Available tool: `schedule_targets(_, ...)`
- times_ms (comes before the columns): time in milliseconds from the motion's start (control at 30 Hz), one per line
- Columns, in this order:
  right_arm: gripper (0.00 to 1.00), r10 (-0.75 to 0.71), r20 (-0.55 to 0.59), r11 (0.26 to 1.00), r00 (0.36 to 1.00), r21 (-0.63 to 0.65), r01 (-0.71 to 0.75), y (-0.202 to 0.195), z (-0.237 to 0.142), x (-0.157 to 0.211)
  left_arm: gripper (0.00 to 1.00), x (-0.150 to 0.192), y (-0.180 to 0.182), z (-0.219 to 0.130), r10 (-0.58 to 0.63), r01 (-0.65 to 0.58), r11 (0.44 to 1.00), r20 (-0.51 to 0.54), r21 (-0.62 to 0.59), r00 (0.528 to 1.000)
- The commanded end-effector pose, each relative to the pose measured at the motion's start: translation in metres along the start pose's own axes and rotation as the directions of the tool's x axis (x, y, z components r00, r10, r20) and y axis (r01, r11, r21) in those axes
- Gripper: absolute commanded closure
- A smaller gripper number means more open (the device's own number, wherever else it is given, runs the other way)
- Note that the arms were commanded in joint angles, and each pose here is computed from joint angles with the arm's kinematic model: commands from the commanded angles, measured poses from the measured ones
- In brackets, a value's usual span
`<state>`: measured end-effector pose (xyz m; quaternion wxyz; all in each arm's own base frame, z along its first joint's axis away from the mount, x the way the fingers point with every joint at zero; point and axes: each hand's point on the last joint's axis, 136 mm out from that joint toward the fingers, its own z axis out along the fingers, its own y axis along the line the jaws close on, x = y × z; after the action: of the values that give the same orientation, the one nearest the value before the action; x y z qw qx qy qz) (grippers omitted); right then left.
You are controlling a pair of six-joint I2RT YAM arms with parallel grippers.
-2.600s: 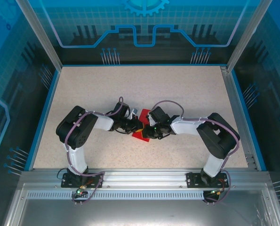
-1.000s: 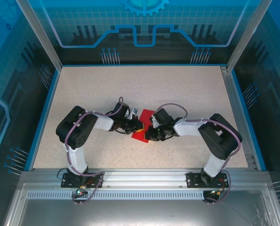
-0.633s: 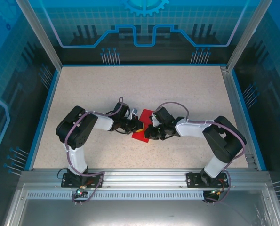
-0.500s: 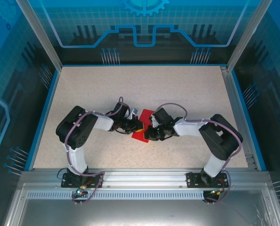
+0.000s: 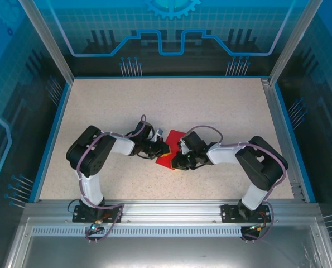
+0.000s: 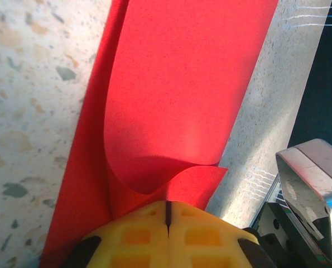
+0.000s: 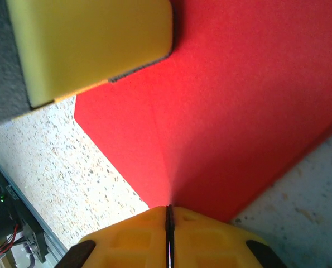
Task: Fold a paper plane with a square sheet of paper (pick it up from the middle)
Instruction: Fold the triangle a second time at the center of the table.
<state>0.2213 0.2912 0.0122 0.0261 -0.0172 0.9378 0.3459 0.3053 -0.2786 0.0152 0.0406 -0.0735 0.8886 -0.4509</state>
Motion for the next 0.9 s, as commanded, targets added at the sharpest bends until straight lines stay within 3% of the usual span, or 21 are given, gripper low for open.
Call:
schedule_targets(0,0.9,0.016,-0.072,0.999,0.997,0.03,-0.014,-0.011,0.002,0.024,0.99,0.018,0.033,0.001,-0.051,0.047,0.993,-0.029,-0.108,0.998)
schedule_targets(667,0.9,0.038,-0.082,0.999,0.996,0.038,-0.035,-0.025,-0.005,0.043,0.99,0.017,0.034,0.001,-0.069,0.067,0.992,-0.017,-0.104,0.997)
schedule_targets(867,0.89,0.011,-0.027,1.0,1.0,0.005,-0.011,-0.011,-0.021,0.032,0.99,0.019,0.034,0.0,-0.084,0.083,0.992,-0.003,-0.095,0.996)
